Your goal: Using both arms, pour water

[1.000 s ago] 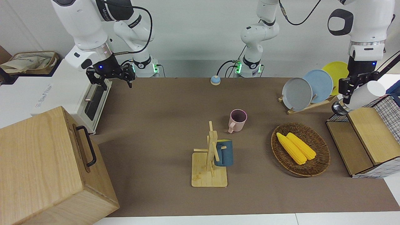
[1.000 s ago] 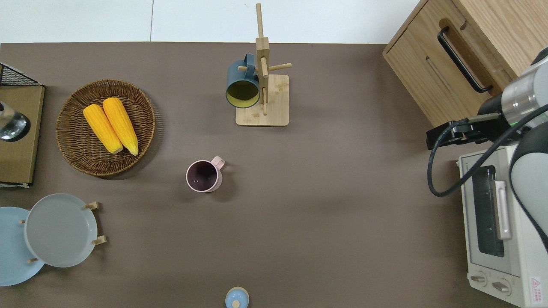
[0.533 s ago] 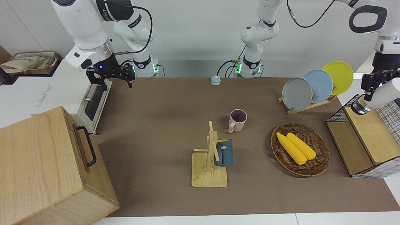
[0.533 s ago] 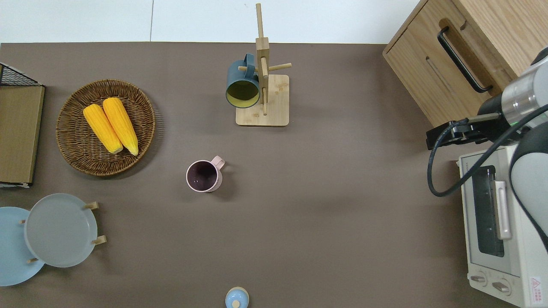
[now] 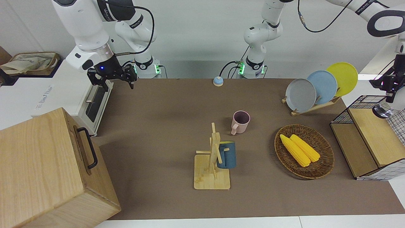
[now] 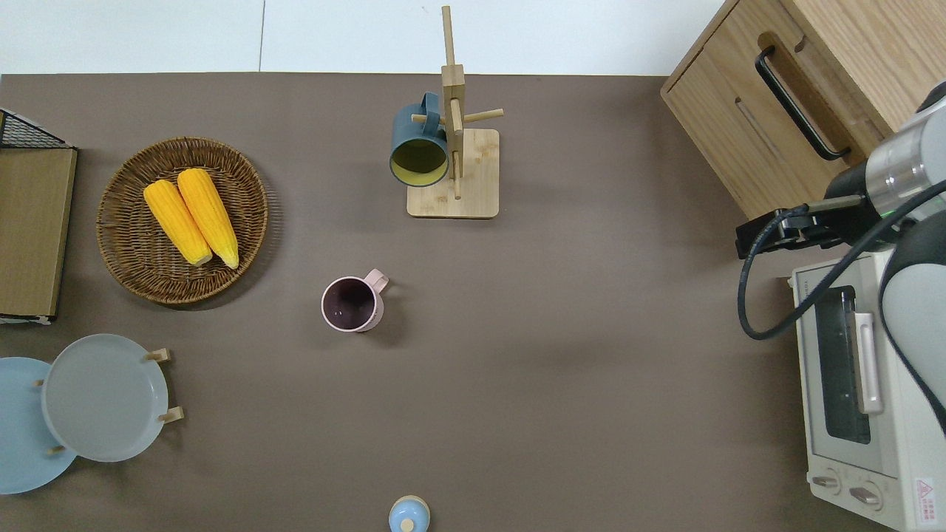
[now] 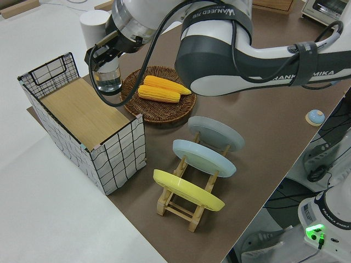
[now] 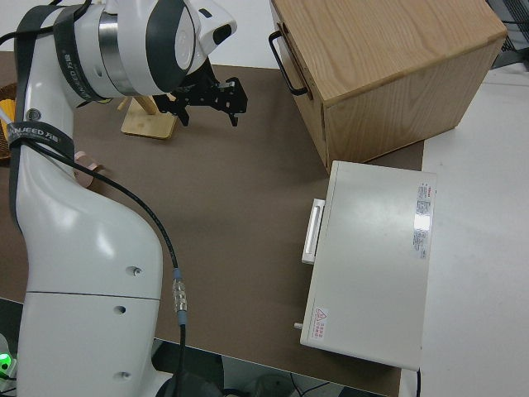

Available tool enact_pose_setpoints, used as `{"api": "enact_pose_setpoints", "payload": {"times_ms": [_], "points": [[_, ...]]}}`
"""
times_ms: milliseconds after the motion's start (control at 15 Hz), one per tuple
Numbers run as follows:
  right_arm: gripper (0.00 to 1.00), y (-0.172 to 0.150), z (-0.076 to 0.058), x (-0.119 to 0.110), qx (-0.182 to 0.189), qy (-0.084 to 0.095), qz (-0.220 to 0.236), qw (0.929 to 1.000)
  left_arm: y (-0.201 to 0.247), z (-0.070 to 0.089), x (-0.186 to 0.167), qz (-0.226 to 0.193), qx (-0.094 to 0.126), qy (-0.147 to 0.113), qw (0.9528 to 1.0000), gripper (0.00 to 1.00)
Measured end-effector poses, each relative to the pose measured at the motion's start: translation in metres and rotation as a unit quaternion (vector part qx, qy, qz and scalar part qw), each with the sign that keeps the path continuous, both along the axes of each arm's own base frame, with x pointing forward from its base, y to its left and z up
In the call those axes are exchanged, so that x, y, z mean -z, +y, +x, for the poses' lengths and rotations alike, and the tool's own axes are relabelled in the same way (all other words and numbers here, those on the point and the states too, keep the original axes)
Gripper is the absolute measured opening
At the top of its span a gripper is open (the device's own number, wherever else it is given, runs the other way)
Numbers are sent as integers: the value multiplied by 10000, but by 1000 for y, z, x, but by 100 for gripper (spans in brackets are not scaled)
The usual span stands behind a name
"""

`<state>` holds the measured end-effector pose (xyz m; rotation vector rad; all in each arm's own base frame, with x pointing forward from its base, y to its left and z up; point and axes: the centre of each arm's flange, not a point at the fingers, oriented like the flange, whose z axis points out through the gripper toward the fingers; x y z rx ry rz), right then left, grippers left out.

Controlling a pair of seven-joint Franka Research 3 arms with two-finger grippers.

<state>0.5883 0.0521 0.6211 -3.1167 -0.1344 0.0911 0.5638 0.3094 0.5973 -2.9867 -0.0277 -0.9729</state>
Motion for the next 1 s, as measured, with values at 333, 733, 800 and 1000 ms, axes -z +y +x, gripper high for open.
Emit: {"api": "enact_pose_setpoints", "payload": {"times_ms": [333,733,800,1000], "points": [[100,0,0,0,0,0,0,10000,39,1,38,-85,260,-245,9993,63],[100,0,0,0,0,0,0,10000,57,12,67,42,286,-306,9991,63],[100,0,0,0,0,0,0,10000,58,14,71,46,278,-297,9992,63],[100,0,0,0,0,0,0,10000,60,18,78,45,265,-279,9992,63]]}}
